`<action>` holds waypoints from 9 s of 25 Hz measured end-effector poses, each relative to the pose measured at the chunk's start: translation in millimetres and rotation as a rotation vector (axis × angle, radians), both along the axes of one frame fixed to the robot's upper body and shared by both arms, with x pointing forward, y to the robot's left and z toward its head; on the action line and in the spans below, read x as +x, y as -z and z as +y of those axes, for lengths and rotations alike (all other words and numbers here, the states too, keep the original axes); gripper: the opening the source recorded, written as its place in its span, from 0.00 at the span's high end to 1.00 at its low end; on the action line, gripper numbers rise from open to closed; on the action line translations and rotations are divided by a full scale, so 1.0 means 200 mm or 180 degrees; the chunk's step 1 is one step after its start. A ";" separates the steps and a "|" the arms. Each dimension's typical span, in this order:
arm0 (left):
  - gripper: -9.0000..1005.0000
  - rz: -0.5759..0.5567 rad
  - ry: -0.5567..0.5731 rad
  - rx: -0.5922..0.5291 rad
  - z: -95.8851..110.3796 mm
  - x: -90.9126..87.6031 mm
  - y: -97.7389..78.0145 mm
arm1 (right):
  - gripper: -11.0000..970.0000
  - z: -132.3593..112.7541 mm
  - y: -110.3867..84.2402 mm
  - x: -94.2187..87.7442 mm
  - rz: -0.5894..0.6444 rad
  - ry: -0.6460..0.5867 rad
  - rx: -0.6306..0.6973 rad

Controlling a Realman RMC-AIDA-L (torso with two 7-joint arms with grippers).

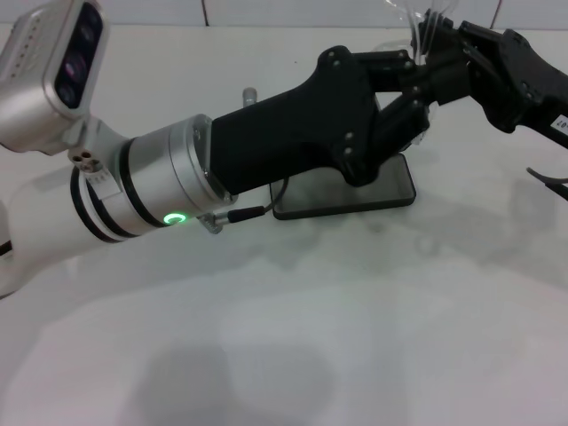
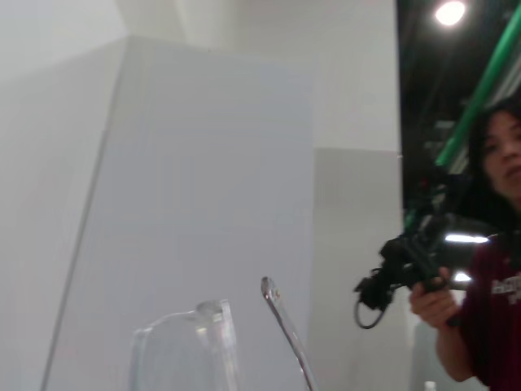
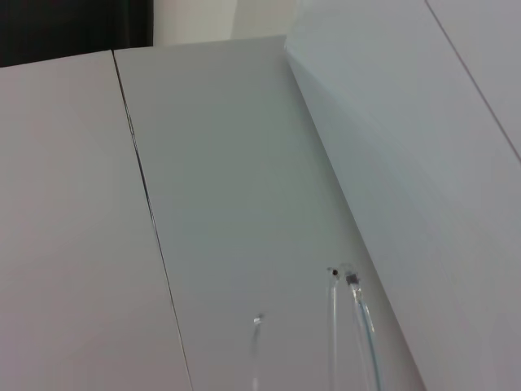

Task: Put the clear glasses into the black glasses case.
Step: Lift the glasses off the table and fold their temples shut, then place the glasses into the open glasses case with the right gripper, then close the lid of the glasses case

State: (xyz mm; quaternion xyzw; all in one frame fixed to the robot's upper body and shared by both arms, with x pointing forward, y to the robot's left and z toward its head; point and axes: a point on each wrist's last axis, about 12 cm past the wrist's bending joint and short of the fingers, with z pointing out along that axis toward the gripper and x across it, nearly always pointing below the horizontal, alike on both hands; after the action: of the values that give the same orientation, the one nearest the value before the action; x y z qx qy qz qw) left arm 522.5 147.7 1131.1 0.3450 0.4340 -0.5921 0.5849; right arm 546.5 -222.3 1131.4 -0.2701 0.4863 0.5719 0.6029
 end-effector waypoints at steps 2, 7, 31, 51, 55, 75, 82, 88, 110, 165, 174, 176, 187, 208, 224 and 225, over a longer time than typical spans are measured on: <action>0.90 0.0006 -0.0032 0.0004 0.01 0.00 0.00 | 0.91 0.00 0.00 0.00 0.0006 0.0017 0.0005; 0.90 -0.0011 -0.0019 -0.0010 0.01 0.00 0.00 | 0.91 -0.01 0.01 0.00 0.0017 0.0063 0.0022; 0.90 0.0005 -0.0126 -0.0041 0.02 0.05 -0.02 | 0.91 0.07 0.02 0.03 0.0078 -0.0092 -0.0248; 0.90 -0.0134 -0.0032 -0.0231 0.17 0.00 -0.04 | 0.91 -0.02 0.01 0.00 -0.0021 0.0042 -0.0189; 0.90 -0.0178 -0.0166 -0.0084 0.40 0.00 -0.06 | 0.91 -0.12 -0.07 -0.04 -0.0239 -0.0263 -0.0547; 0.90 0.0084 -0.1122 0.0055 0.85 -0.08 -0.05 | 0.91 0.40 -0.47 -0.24 -0.0664 -0.0356 -0.5041; 0.89 0.0156 -0.1148 0.0019 0.83 -0.09 -0.02 | 0.90 0.58 -0.38 -0.21 -0.1082 -0.0009 -0.5472; 0.89 0.0228 -0.1167 -0.0020 0.82 -0.11 0.01 | 0.90 0.62 -0.29 -0.18 -0.1415 0.0226 -0.5589; 0.89 0.0278 -0.1280 -0.0039 0.82 -0.15 0.06 | 0.90 0.64 -0.09 -0.08 -0.2158 0.0691 -0.5401; 0.89 0.0337 -0.1298 -0.0083 0.81 -0.17 0.09 | 0.89 0.61 0.10 0.00 -0.2357 0.0850 -0.5233; 0.89 0.0323 -0.1325 -0.0081 0.81 -0.18 0.09 | 0.88 0.59 0.10 -0.02 -0.2516 0.0923 -0.5128; 0.89 0.0318 -0.1353 -0.0085 0.82 -0.18 0.09 | 0.86 0.59 0.11 -0.03 -0.2541 0.0932 -0.5115; 0.89 0.0330 -0.1377 -0.0099 0.82 -0.19 0.10 | 0.84 0.59 0.08 -0.07 -0.2434 0.0986 -0.4967; 0.87 0.0279 -0.0761 0.0454 0.55 0.12 -0.03 | 0.84 -0.01 -0.34 -0.34 0.0031 0.0662 -0.3146; 0.85 0.0485 -0.0942 0.2122 0.03 0.46 0.11 | 0.84 -1.06 -0.21 -0.96 0.0321 0.1381 -0.1106; 0.85 0.0486 -0.0979 0.2190 0.02 0.47 0.12 | 0.84 -1.06 -0.20 -0.98 0.0335 0.1426 -0.1089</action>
State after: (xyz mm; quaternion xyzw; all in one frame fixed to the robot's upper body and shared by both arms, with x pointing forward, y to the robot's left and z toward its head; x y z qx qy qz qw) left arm 616.0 151.7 1108.1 0.4069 0.6963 -0.3411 0.4829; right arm 351.3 -434.9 1172.2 -0.2237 0.6539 0.3472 0.6338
